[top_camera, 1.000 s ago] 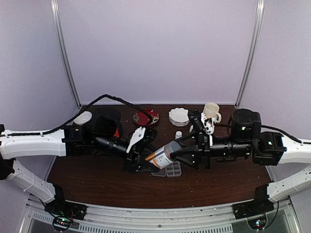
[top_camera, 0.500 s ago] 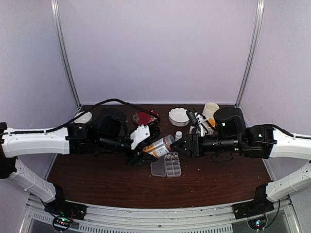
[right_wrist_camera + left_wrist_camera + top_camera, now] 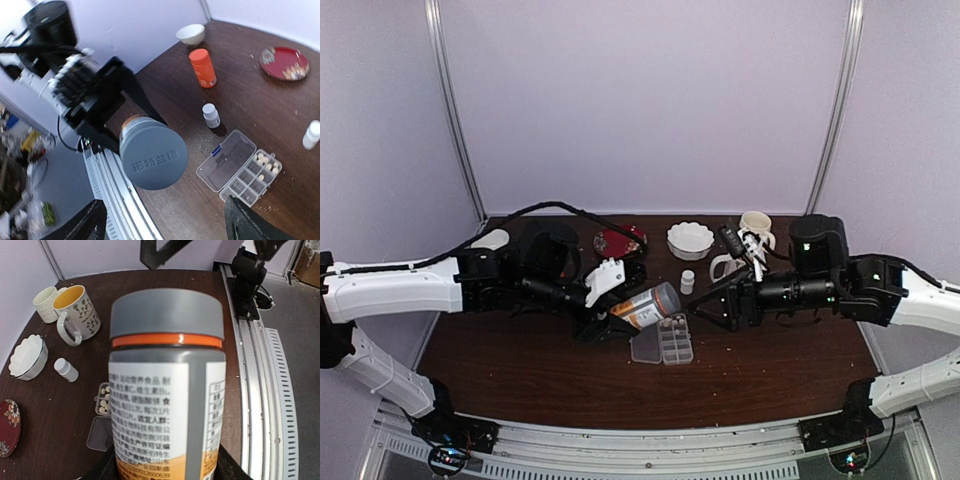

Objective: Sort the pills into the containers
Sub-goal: Screw the lid of the pill bottle onto the pill bottle, then pass from the left arm to the right

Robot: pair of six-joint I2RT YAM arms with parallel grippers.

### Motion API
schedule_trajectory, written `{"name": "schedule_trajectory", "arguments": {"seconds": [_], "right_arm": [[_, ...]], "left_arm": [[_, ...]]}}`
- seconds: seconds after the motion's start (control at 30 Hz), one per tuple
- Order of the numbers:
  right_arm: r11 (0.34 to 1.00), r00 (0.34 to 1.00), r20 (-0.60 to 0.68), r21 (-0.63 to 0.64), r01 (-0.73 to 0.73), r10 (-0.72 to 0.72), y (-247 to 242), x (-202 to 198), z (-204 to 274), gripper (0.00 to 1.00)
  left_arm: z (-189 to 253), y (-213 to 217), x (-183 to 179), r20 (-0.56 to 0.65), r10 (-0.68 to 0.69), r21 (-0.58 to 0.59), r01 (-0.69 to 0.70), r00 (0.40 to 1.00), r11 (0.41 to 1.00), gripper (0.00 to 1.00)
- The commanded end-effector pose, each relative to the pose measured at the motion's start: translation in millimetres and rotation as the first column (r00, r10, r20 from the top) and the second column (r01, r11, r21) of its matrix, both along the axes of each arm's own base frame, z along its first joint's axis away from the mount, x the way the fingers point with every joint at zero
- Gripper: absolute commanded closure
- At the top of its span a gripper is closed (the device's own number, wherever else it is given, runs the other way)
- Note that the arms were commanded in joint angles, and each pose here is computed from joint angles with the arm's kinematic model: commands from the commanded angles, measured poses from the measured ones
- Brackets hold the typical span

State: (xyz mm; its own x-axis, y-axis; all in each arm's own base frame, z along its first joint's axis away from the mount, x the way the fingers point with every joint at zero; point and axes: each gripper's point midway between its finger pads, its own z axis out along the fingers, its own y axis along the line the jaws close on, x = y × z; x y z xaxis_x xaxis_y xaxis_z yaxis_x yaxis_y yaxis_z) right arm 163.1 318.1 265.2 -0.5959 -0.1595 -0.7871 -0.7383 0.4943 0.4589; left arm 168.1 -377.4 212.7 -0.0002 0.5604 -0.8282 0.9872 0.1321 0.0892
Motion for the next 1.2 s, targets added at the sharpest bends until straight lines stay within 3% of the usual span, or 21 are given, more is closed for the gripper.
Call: {"name": "schedule_trajectory", "arguments": {"seconds": [0.0,0.13,0.3,0.43,0.57,0.8,1.0,1.17], "right_arm": [[0.933,0.867,0.344,-0.128,-0.336,0.359,0.4,-35.9,22.9,0.16],[0.875,0.765,0.428,-0.287,-0.390,0.481,2.3,-34.3,29.5,0.13],[0.810,0.685,0.444,-0.410,-0.419,0.578,18.2,-26.7,37.8,0.07],[0.774,0.650,0.434,-0.458,-0.438,0.624,26.9,-26.3,35.2,0.08],[0.746,0.646,0.392,-0.475,-0.467,0.654,30.2,-29.2,28.9,0.13],[0.724,0.646,0.353,-0.482,-0.494,0.676,33.7,-36.6,18.5,0.14],[0.749,0.670,0.360,-0.454,-0.483,0.650,41.0,-34.1,20.7,0.29],[0.749,0.678,0.346,-0.451,-0.486,0.648,46.7,-33.4,19.6,0.26]], "left_arm": [[23.8,-10.6,-26.7,-0.057,-0.173,-0.076,0.169,0.983,0.983,1.00],[29.5,-11.2,-34.2,-0.083,-0.212,-0.079,0.205,0.974,0.975,1.00],[32.7,-11.0,-40.4,-0.103,-0.241,-0.090,0.232,0.965,0.969,1.00],[31.2,-11.3,-43.1,-0.116,-0.252,-0.093,0.242,0.961,0.966,1.00],[32.9,-12.1,-42.9,-0.116,-0.254,-0.100,0.243,0.960,0.965,1.00],[33.2,-13.2,-44.0,-0.117,-0.264,-0.104,0.252,0.958,0.962,1.00],[32.9,-13.2,-44.9,-0.119,-0.269,-0.106,0.257,0.956,0.961,1.00],[33.6,-13.2,-45.5,-0.117,-0.270,-0.112,0.257,0.956,0.960,1.00]]}}
